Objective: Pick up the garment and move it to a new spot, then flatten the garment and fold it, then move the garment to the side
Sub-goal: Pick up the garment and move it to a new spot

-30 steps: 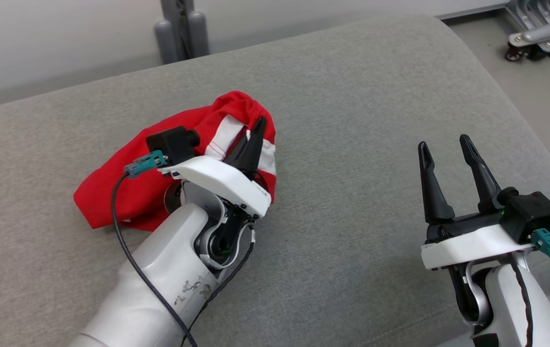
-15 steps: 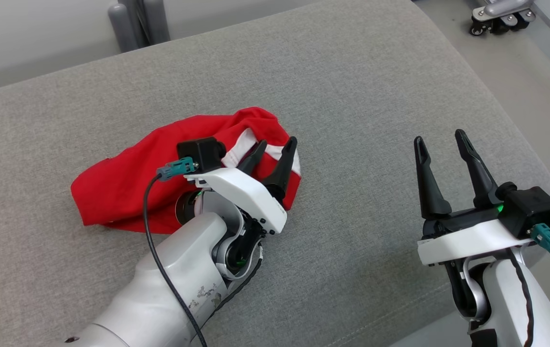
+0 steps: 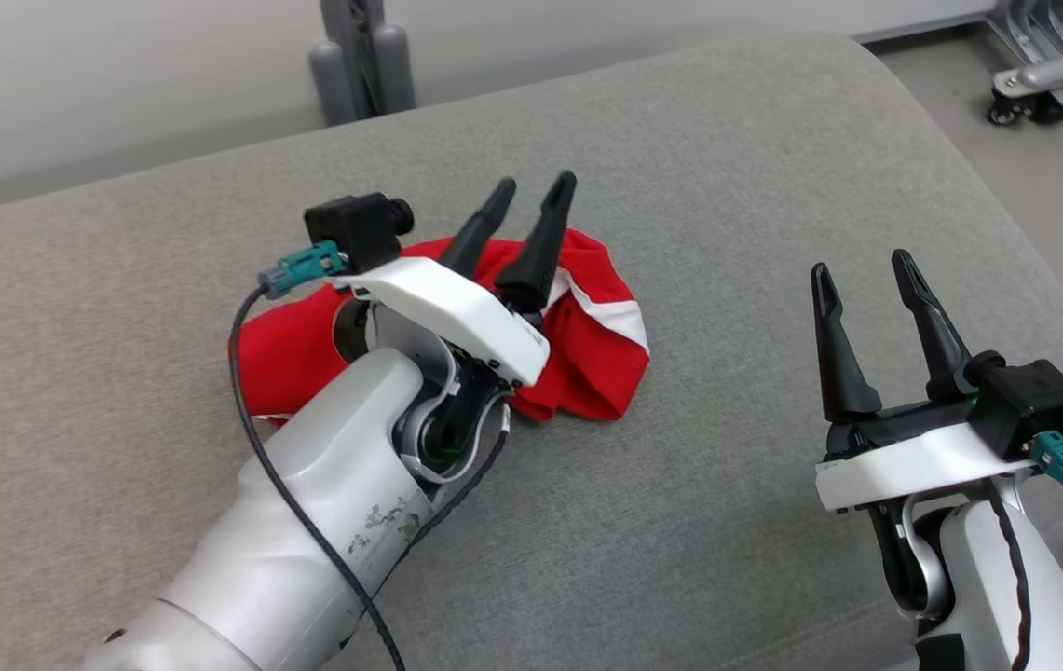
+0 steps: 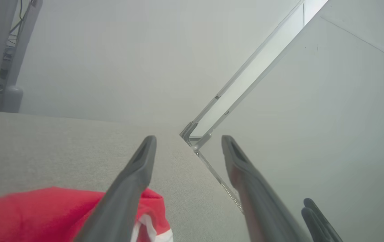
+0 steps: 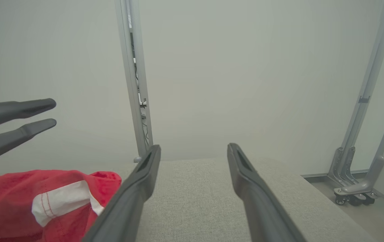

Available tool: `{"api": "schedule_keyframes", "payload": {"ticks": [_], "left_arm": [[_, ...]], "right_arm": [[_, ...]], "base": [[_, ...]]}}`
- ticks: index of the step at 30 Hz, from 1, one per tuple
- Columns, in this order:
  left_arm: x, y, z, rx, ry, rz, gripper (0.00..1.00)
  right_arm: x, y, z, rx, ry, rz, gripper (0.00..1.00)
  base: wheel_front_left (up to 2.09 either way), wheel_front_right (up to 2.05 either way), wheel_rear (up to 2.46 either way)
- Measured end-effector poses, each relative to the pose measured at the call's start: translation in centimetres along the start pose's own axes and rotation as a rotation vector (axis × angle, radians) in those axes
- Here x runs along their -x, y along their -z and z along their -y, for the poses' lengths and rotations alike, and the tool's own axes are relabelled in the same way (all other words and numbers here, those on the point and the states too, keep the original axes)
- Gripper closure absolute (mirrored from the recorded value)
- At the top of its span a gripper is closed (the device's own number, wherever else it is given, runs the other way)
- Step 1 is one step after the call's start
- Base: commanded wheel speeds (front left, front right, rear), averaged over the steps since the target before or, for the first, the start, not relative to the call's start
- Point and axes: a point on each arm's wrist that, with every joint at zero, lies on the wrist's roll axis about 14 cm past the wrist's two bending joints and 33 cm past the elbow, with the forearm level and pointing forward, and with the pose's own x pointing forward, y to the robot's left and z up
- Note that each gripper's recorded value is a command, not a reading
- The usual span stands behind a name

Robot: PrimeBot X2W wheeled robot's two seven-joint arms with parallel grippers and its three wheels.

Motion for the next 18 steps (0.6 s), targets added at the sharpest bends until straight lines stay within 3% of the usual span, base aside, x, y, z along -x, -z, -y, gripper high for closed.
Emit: {"api": "schedule_keyframes", "payload": {"ticks": [6, 11, 18], "left_arm": [[2.3, -4.9, -1.0, -0.092, -0.053, 0.158, 0.0], [5.5, -8.4, -2.3, -0.282, -0.124, 0.269, 0.0], [12.7, -9.5, -5.7, -0.399, -0.29, 0.356, 0.0]], "right_arm": [[-0.3, -0.9, -1.7, -0.006, -0.049, 0.032, 0.0], [-0.3, -1.5, -3.2, -0.024, -0.088, 0.054, 0.0], [0.4, -2.3, -4.6, -0.025, -0.126, 0.078, 0.0]], "base": [[0.0, 0.0, 0.0], [0.0, 0.0, 0.0], [0.0, 0.0, 0.0]]}}
